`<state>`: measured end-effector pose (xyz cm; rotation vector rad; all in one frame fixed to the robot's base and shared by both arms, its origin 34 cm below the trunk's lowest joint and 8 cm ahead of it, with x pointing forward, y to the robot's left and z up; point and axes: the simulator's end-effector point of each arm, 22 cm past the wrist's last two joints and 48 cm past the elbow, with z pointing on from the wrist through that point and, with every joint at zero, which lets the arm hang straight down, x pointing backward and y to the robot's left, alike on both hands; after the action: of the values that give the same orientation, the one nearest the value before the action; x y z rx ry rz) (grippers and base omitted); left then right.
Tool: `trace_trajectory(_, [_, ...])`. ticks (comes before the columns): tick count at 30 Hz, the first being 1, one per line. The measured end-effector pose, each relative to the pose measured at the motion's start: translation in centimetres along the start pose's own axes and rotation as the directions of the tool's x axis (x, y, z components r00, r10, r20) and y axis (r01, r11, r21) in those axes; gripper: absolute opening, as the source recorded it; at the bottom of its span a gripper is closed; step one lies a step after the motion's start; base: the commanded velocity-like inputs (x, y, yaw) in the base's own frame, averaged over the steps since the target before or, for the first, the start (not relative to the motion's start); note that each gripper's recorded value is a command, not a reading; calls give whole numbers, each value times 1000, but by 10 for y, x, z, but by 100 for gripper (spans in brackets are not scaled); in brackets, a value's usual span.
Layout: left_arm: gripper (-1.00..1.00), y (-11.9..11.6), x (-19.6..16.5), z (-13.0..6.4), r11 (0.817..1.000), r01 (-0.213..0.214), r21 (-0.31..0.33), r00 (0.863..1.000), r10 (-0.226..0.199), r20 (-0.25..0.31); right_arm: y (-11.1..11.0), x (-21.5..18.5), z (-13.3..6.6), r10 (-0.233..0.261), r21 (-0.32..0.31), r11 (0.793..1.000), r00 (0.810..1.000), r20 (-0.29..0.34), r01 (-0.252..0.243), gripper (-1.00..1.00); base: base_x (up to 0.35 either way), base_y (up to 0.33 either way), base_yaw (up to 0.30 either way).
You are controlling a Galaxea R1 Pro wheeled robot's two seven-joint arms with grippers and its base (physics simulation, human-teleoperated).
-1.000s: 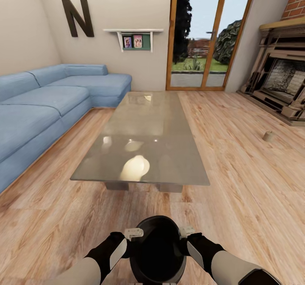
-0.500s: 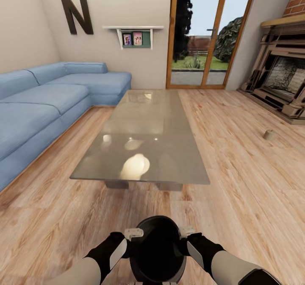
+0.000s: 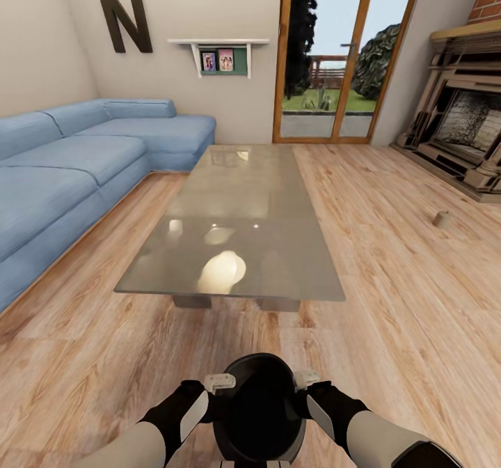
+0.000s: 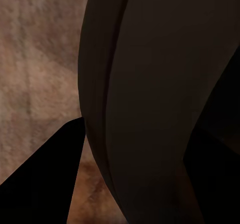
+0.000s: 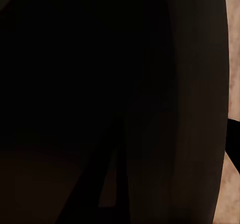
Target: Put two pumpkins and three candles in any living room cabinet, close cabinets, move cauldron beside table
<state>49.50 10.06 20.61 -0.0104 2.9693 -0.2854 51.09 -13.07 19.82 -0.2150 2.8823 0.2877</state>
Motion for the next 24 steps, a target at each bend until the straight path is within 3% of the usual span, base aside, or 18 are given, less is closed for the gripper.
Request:
trace_trajectory(21, [-100, 0, 0, 0, 1000, 0, 0, 1000, 0, 0, 0, 0, 0, 1, 0, 1000, 1000, 0, -1, -100, 0, 0, 0])
trace_trajectory(22, [-100, 0, 0, 0, 1000, 0, 0, 1000, 0, 0, 0, 0, 0, 1, 0, 1000, 1000, 0, -1, 100, 0, 0, 0])
trace_trajectory(23, [-100, 1, 1, 3, 1000, 24, 8, 1000, -24, -6, -1, 4, 3, 8, -2, 1000, 1000, -8, -8, 100, 0, 0, 0])
trace_trajectory(24, [-100, 0, 1, 3, 1000, 22, 8, 1000, -22, -6, -1, 4, 3, 7, -2, 1000, 1000, -8, -7, 100, 0, 0, 0])
